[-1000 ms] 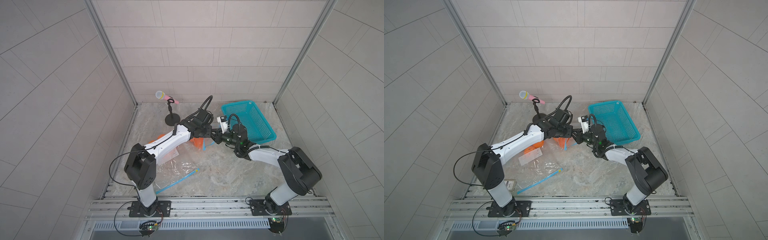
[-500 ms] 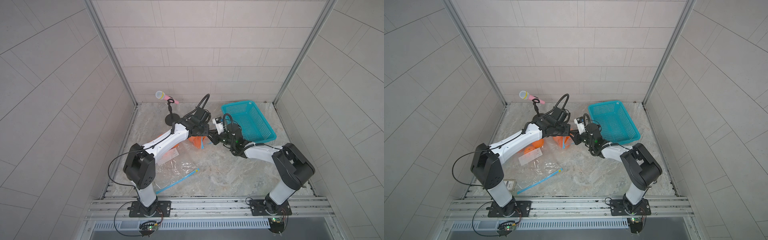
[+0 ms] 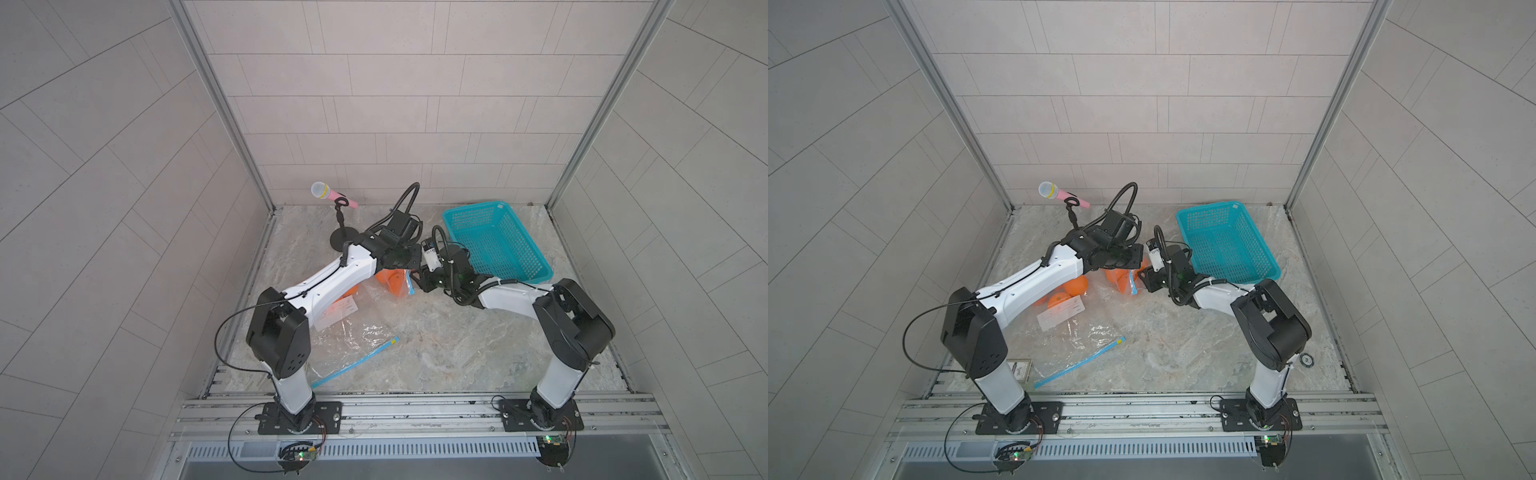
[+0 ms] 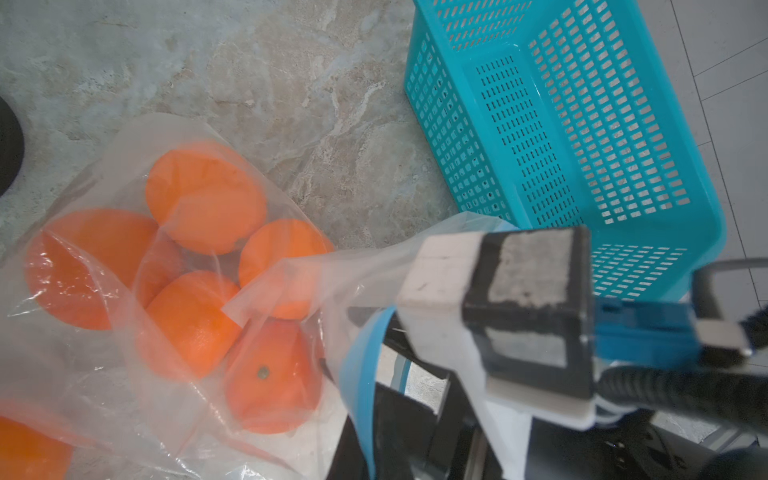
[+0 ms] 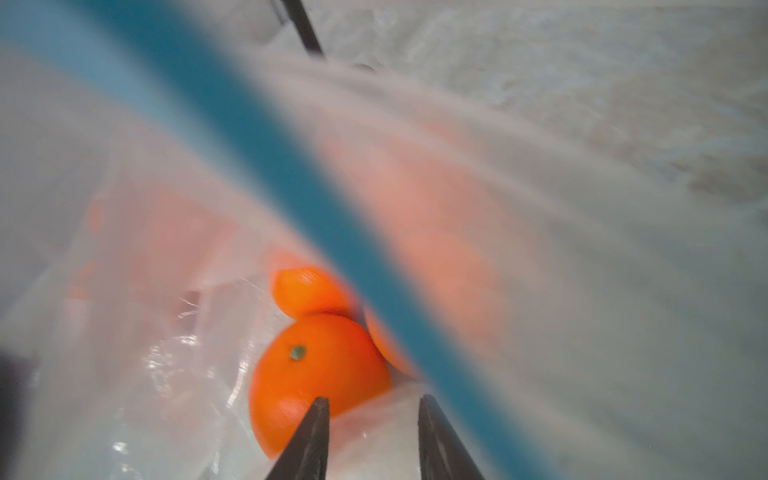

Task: Open the zip-top bag and take out the orange
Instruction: Pick up the orange from the zipper food storage bag.

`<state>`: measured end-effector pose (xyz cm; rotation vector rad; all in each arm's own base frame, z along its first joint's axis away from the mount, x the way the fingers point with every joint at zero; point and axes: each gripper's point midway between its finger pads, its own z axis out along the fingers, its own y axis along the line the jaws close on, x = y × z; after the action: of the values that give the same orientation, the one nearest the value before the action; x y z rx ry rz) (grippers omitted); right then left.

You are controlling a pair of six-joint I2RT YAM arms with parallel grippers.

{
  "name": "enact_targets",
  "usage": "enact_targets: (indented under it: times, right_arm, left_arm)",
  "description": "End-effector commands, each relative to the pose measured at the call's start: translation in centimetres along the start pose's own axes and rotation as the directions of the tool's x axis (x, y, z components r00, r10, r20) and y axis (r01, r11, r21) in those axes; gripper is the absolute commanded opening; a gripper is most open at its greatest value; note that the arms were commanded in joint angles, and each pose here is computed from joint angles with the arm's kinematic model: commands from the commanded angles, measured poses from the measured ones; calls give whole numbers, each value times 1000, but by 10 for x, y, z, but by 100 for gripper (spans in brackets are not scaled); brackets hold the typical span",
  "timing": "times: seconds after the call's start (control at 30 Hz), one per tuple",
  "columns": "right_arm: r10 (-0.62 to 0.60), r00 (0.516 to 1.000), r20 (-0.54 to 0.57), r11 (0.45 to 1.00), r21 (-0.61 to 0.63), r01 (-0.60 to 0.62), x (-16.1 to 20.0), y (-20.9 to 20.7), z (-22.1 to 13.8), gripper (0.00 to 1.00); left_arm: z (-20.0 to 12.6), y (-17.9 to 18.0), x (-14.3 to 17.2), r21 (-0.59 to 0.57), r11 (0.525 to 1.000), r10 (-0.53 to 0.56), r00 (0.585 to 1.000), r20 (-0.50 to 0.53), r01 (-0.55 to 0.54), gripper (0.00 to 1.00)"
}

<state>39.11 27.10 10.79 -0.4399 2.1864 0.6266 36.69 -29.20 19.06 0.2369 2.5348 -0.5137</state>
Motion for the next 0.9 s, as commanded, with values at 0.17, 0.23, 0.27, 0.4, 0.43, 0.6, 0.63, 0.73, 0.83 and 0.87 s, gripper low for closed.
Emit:
enact_targets:
  times: [0.17, 0.23, 0.27, 0.4, 0.43, 0.6, 0.63, 0.73, 0.83, 0.87]
  right_arm:
    - [96, 981, -168, 972, 230, -56, 48, -47, -42, 40]
    - [47, 993, -107, 992, 125, -34, 37, -29, -40, 40]
    - [35, 995, -94, 995, 98, -26, 33, -21, -41, 39]
    - [-107, 993, -51, 994, -10, 106, 16, 25, -56, 38]
    - [-125, 992, -27, 992, -34, 124, 12, 33, -61, 38]
    - [-115, 993, 32, 986, -114, 118, 3, 50, -58, 39]
    - [-114, 993, 17, 986, -120, 115, 3, 51, -53, 40]
    - [-125, 990, 59, 986, -108, 131, -8, 50, -47, 40]
    - [-132, 981, 139, 979, -134, 151, -20, 57, -52, 40]
    - [-134, 978, 160, 975, -157, 159, -23, 61, -50, 40]
  left_arm:
    - [-3, 22, 13, -73, 997, 15, 1000, -3, -15, 0]
    - [4, 23, 22, -46, 999, 9, 1000, -27, -10, 0]
    - [8, 22, 27, -34, 999, 8, 999, -41, -9, 0]
    - [22, 24, 40, -30, 999, 12, 996, -88, -14, 0]
    - [24, 26, 43, -35, 999, 13, 995, -96, -17, 0]
    - [27, 30, 45, -45, 999, 4, 996, -85, -8, 0]
    - [26, 30, 44, -48, 999, 5, 997, -82, -9, 0]
    - [26, 25, 45, -22, 1000, 6, 996, -92, -8, 0]
    - [24, 22, 45, -2, 1000, 4, 996, -87, -4, 0]
    - [21, 20, 43, 13, 1000, 0, 997, -81, 1, 0]
